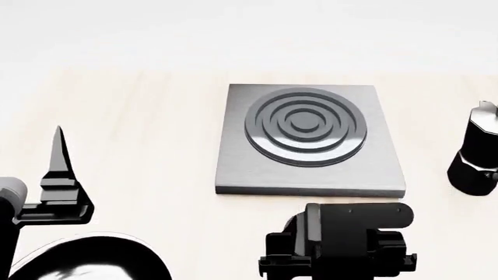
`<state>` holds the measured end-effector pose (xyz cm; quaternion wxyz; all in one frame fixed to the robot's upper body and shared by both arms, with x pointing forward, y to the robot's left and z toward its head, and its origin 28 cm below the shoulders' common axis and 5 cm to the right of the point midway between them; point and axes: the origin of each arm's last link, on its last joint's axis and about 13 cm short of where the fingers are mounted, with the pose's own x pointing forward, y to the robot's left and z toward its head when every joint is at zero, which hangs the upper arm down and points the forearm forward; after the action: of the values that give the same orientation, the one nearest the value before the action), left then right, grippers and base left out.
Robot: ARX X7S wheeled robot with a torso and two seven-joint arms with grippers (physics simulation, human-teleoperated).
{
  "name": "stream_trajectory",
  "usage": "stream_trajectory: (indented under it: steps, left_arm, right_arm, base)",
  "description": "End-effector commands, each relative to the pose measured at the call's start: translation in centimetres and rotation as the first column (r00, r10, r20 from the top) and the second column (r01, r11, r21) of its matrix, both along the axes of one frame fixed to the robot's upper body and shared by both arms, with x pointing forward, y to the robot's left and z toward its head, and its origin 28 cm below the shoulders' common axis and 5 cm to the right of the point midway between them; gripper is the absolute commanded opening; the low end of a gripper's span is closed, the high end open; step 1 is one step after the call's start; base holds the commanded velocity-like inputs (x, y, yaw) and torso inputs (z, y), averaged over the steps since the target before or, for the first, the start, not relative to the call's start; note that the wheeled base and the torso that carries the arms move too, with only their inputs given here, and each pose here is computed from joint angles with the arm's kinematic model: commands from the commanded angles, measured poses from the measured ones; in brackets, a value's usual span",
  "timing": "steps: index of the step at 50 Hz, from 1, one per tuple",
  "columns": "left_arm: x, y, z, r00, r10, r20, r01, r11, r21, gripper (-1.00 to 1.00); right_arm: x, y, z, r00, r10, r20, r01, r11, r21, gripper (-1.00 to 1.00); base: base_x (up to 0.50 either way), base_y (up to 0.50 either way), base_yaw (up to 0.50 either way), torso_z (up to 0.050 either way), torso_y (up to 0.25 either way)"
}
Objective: Turn on the stove.
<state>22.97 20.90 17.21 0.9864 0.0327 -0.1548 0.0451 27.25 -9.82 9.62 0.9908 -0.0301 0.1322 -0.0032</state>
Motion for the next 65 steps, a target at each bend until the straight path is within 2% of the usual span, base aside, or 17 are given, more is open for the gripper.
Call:
stream_trajectory:
  steps: [1, 22, 65]
  left_arm:
    - [0.0, 0.0, 0.0, 1.0, -0.002, -0.002, 0.002, 1.0, -0.001, 1.0]
    - [0.0, 0.1, 0.0, 1.0, 0.006, -0.002, -0.006, 1.0, -0.005, 1.0]
    - [0.3, 0.1, -0.3, 1.0, 0.011, -0.01, -0.011, 1.0, -0.002, 1.0]
  right_arm:
    - [0.6, -0.1, -0.8, 1.0, 0.007, -0.029, -0.007, 1.0, -0.013, 1.0]
    - [1.6, -0.1, -2.0, 0.996, -0.026, -0.08, 0.025, 1.0, -0.011, 1.0]
    - [2.7, -0.3, -4.0, 0.988, -0.012, -0.152, 0.013, 1.0, 0.005, 1.0]
  base:
    - [0.0, 0.0, 0.0, 0.0, 0.0]
    - [0.0, 0.0, 0.0, 0.0, 0.0]
    - [0.0, 0.0, 0.0, 0.0, 0.0]
